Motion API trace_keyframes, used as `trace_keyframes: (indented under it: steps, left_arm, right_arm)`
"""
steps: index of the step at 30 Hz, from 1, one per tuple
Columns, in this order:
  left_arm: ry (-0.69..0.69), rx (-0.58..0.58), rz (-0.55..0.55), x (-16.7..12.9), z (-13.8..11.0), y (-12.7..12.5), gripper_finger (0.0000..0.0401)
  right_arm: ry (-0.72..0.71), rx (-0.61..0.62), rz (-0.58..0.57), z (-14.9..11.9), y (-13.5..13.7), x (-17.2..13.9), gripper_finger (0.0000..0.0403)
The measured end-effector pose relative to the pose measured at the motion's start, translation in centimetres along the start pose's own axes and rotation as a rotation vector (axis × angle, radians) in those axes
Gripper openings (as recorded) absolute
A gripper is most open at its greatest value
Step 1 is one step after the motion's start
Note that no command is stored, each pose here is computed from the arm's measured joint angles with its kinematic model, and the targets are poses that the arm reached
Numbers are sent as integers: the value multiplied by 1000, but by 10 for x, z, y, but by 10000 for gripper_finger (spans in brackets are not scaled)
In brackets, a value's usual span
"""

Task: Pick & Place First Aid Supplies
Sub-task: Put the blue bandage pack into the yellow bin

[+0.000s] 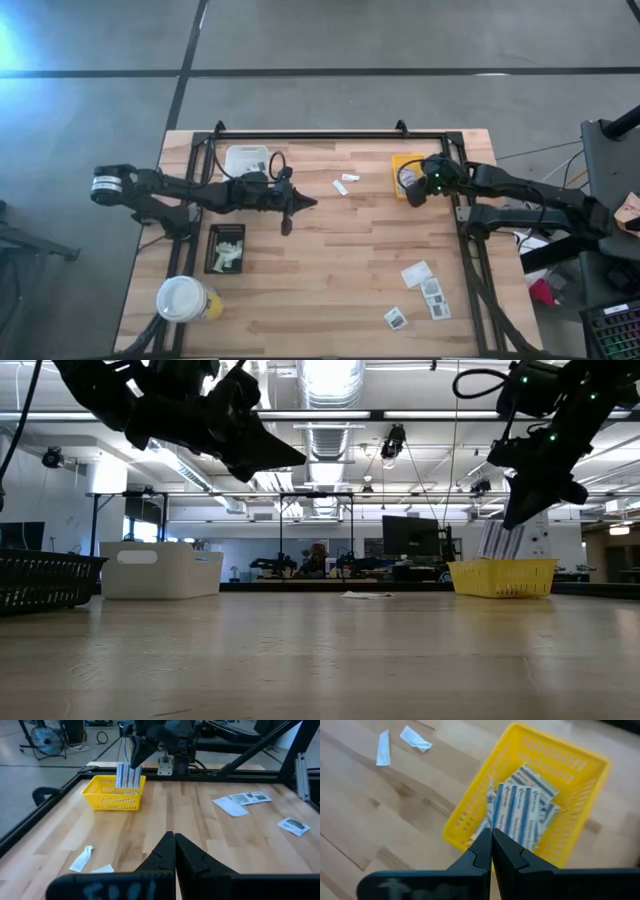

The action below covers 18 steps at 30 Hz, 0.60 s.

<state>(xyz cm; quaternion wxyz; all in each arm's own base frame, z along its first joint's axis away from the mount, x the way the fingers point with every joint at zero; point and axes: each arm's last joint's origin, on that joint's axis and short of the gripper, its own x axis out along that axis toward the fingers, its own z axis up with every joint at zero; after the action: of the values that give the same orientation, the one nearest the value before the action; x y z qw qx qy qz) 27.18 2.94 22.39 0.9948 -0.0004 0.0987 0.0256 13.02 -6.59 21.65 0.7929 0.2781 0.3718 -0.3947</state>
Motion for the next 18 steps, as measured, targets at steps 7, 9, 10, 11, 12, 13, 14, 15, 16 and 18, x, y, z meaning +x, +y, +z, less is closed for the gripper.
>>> trace_keyframes:
  steps: [7,9,10,11,12,13,14,15,16,18]
  left_arm:
    - [-1,-16,-19,0,0,-4,0]
    - [0,-15,-26,0,0,-6,0]
    - [-1,-14,-30,0,0,-7,0]
    - [-1,-14,-33,0,0,-8,0]
    - [-1,-13,-35,0,0,-9,0]
    - [-1,-13,-36,0,0,-9,0]
    - [-1,-13,-36,0,0,-9,0]
    - [0,-13,-37,0,0,-9,0]
    - [-1,-13,-37,0,0,-9,0]
    - [-1,-11,-37,0,0,-9,0]
  right_arm:
    - [-42,48,28,-6,-1,14,8]
    - [-59,59,38,-7,-1,17,8]
    - [-62,59,39,-8,-1,19,8]
    - [-59,59,37,-9,-2,20,8]
    - [-56,58,34,-10,-2,21,8]
    - [-53,57,30,-11,-3,22,8]
    - [-52,57,24,-12,-3,23,8]
    - [-55,56,14,-12,-4,23,8]
    - [-59,55,2,-13,-4,24,8]
    - [-71,51,-28,-14,-6,24,8]
